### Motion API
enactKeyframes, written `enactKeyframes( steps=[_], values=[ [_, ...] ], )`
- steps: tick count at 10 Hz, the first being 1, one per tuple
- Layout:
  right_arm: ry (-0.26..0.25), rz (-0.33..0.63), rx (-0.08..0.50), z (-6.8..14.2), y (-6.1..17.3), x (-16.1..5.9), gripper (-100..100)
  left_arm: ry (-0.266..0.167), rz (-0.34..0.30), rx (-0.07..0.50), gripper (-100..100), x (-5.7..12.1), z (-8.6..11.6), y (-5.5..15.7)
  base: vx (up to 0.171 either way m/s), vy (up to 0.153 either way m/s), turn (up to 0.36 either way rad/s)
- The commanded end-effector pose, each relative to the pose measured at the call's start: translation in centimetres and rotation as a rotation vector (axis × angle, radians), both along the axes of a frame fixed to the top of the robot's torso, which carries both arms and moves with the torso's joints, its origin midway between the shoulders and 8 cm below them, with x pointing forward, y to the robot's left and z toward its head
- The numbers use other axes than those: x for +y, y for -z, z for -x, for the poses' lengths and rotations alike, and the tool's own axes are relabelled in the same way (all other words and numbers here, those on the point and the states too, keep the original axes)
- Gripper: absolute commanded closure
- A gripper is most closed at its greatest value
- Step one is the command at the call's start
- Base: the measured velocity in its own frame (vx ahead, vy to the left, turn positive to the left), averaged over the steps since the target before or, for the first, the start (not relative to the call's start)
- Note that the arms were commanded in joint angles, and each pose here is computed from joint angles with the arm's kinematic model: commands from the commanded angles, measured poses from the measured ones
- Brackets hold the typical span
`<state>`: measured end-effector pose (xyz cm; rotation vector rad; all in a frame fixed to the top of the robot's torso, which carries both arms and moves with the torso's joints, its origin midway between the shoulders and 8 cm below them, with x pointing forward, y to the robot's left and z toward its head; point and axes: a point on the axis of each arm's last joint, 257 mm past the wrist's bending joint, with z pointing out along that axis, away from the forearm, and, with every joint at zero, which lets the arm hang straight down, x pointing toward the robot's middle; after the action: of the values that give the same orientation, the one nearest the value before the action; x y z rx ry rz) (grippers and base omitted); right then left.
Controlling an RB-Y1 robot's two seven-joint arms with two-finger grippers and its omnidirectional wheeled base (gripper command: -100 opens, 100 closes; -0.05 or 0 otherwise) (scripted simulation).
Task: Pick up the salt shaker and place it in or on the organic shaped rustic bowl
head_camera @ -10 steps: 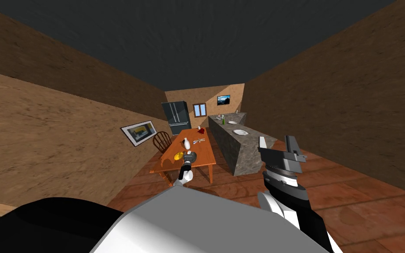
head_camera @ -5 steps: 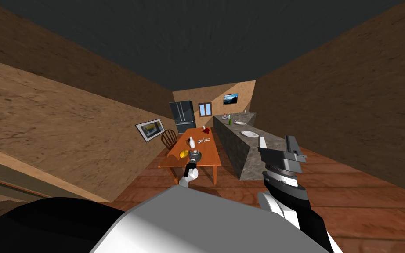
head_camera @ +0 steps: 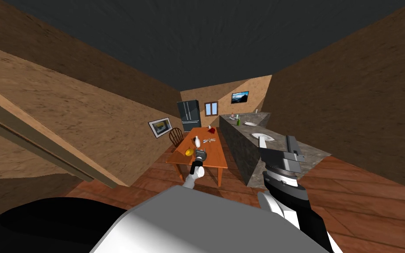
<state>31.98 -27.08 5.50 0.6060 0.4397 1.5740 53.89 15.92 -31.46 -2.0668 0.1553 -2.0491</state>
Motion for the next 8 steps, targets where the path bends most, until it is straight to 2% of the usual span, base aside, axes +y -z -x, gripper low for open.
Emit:
enactKeyframes(
  steps=[1,2,3,4,8],
  values=[
    [0.000,0.000,0.000,0.00,0.00,0.00,0,0.064,0.011,-0.016,-100,-4.56,-0.65,-1.75,0.034,0.068,0.421],
    [0.000,0.000,0.000,0.00,0.00,0.00,0,0.074,-0.021,-0.015,-100,-5.06,-0.56,-1.75,0.031,0.050,0.163],
    [0.000,0.000,0.000,0.00,0.00,0.00,0,0.065,-0.007,-0.012,-100,-4.57,-0.32,-1.64,0.011,0.016,0.001],
    [0.000,0.000,0.000,0.00,0.00,0.01,0,0.066,-0.011,-0.013,0,-4.71,-0.36,-1.66,0.000,0.000,0.000],
    [0.000,0.000,0.000,0.00,0.00,0.01,0,0.066,-0.011,-0.013,0,-4.69,-0.36,-1.66,0.000,0.000,0.000]
  ],
)
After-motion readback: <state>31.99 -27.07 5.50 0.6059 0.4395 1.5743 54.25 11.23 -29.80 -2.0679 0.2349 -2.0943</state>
